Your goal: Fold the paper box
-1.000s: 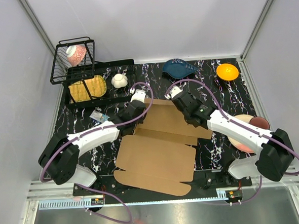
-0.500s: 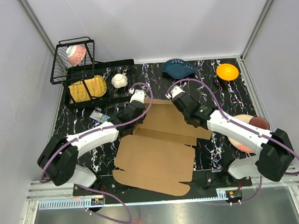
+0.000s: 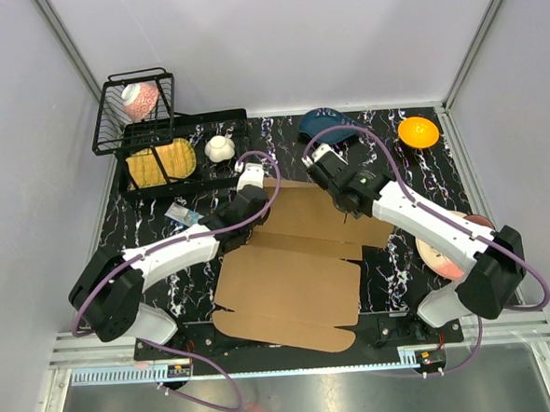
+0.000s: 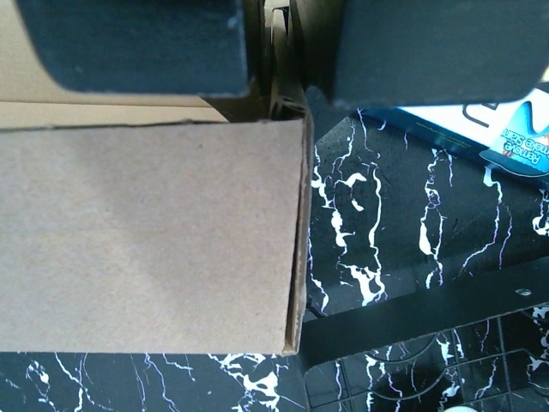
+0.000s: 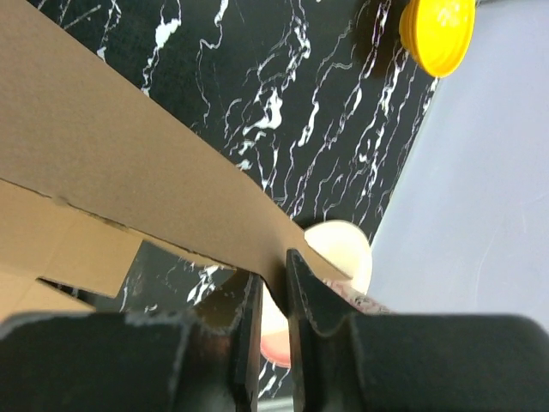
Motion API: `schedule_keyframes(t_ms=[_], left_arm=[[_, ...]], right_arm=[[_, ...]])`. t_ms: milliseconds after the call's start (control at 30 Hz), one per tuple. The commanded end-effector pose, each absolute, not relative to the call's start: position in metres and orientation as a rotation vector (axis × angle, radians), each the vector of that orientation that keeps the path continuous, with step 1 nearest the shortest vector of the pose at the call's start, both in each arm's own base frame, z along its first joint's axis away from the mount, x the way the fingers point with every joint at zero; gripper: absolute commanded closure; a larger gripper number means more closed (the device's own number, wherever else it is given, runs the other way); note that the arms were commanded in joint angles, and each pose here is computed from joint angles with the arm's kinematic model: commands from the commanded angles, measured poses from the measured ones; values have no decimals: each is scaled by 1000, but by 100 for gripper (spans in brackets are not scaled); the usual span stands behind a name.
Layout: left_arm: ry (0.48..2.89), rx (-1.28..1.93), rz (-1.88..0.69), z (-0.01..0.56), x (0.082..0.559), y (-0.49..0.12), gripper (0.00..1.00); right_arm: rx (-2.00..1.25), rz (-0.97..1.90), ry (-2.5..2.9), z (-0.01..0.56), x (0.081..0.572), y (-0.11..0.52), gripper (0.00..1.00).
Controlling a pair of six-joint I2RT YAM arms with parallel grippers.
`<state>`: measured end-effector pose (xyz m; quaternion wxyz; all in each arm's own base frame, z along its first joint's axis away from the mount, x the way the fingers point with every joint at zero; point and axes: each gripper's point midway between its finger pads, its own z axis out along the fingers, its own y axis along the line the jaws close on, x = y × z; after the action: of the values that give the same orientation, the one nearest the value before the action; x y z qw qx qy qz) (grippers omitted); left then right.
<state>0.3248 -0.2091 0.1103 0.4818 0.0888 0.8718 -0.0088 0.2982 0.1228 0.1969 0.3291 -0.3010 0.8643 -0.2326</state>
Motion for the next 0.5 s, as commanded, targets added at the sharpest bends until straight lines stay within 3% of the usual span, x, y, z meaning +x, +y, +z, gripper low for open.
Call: schedule_keyframes(t_ms=[0, 133, 467], left_arm=[[2131, 238, 105, 110, 321, -195, 100], [2125, 234, 102, 110, 319, -197, 100], [2092, 184, 101, 118, 317, -196, 100]], right_arm=[[-558, -466, 2294, 219, 303, 142, 92], [-530, -418, 2354, 205, 302, 152, 100], [-453, -365, 2377, 211, 304, 160, 100]])
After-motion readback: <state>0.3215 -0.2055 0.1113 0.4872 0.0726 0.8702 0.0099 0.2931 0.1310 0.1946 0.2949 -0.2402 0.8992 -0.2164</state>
